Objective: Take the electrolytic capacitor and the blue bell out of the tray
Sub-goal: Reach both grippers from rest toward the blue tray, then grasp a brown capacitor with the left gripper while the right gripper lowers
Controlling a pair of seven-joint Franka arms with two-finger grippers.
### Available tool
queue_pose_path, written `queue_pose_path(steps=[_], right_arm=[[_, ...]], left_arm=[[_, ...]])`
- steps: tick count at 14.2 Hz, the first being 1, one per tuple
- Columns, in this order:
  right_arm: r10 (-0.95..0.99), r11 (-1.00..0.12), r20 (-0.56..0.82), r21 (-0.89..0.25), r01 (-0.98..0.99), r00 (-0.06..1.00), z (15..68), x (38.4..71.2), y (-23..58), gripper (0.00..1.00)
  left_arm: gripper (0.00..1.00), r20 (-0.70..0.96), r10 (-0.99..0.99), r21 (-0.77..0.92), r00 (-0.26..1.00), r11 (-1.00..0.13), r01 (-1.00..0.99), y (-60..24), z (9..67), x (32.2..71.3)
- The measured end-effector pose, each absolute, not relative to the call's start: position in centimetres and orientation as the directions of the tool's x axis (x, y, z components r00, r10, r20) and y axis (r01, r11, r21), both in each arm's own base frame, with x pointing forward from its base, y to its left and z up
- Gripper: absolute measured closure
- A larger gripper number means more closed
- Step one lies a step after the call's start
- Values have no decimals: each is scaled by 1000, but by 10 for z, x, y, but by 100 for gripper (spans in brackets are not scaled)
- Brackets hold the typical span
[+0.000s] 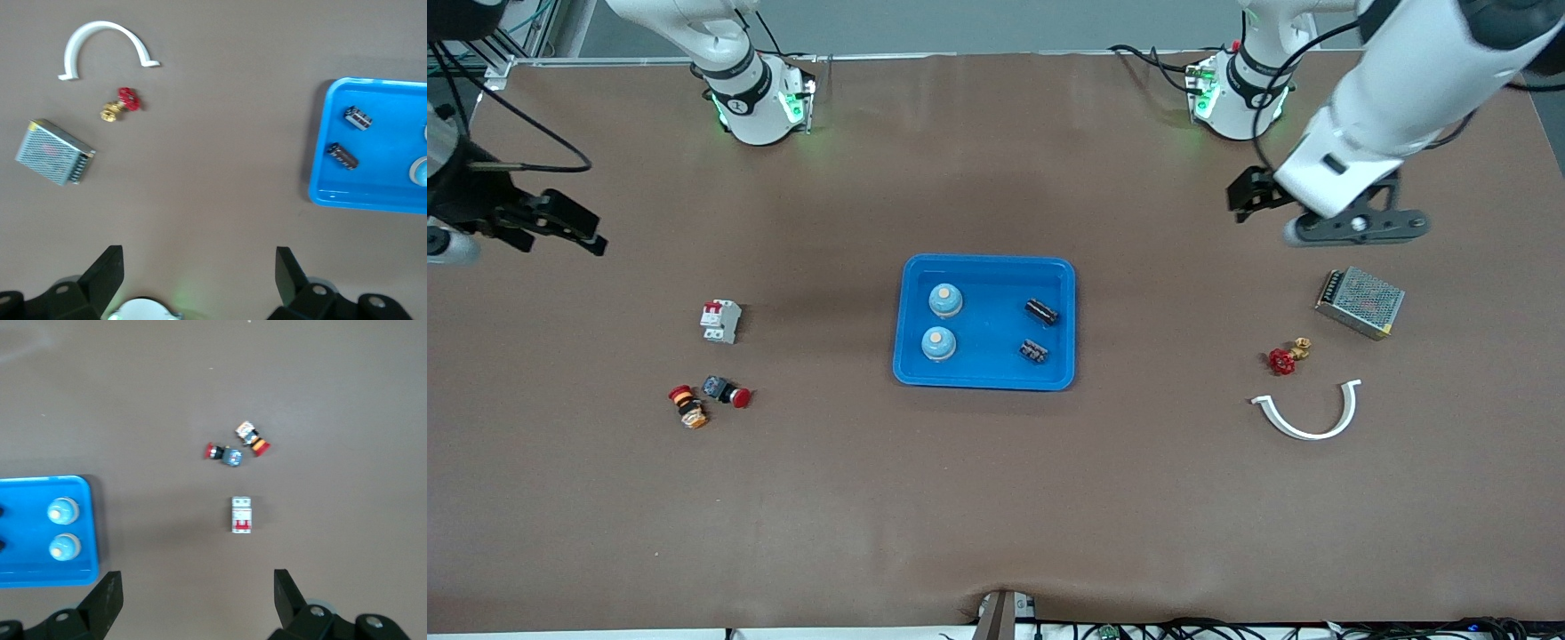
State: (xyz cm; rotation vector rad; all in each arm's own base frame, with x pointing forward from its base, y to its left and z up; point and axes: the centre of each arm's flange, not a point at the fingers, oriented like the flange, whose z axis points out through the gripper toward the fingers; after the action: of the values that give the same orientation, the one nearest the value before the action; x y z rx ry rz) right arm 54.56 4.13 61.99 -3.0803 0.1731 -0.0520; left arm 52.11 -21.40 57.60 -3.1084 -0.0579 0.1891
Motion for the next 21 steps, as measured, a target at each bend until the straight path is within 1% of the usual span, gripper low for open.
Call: queue_pose_path(steps=[5,7,9,14,18,21], right_arm=[[-240,-967,63,-98,-233,969,611,540,163,0],[-271,-959,61,-108,-263,961,590,539,214,0],[-263,-962,34,-89,-259,964,557,544,248,0],[-226,-974,-47,-11,-227,973,452,576,293,0],[-185,-982,-16,-30,-186,983,411,583,330,0],[-176,-984,-9,-31,-176,984,390,587,338,0]], left_arm=[[0,-123,169,-12,978,-986,169,-288,507,522],[0,-118,234,-13,965,-972,234,-325,469,515],[0,-131,295,-23,947,-955,294,-360,428,506],[0,-152,442,-28,884,-896,443,-416,334,497],[0,-102,570,-37,815,-821,570,-443,274,488],[0,-84,648,-51,757,-761,647,-454,235,481]])
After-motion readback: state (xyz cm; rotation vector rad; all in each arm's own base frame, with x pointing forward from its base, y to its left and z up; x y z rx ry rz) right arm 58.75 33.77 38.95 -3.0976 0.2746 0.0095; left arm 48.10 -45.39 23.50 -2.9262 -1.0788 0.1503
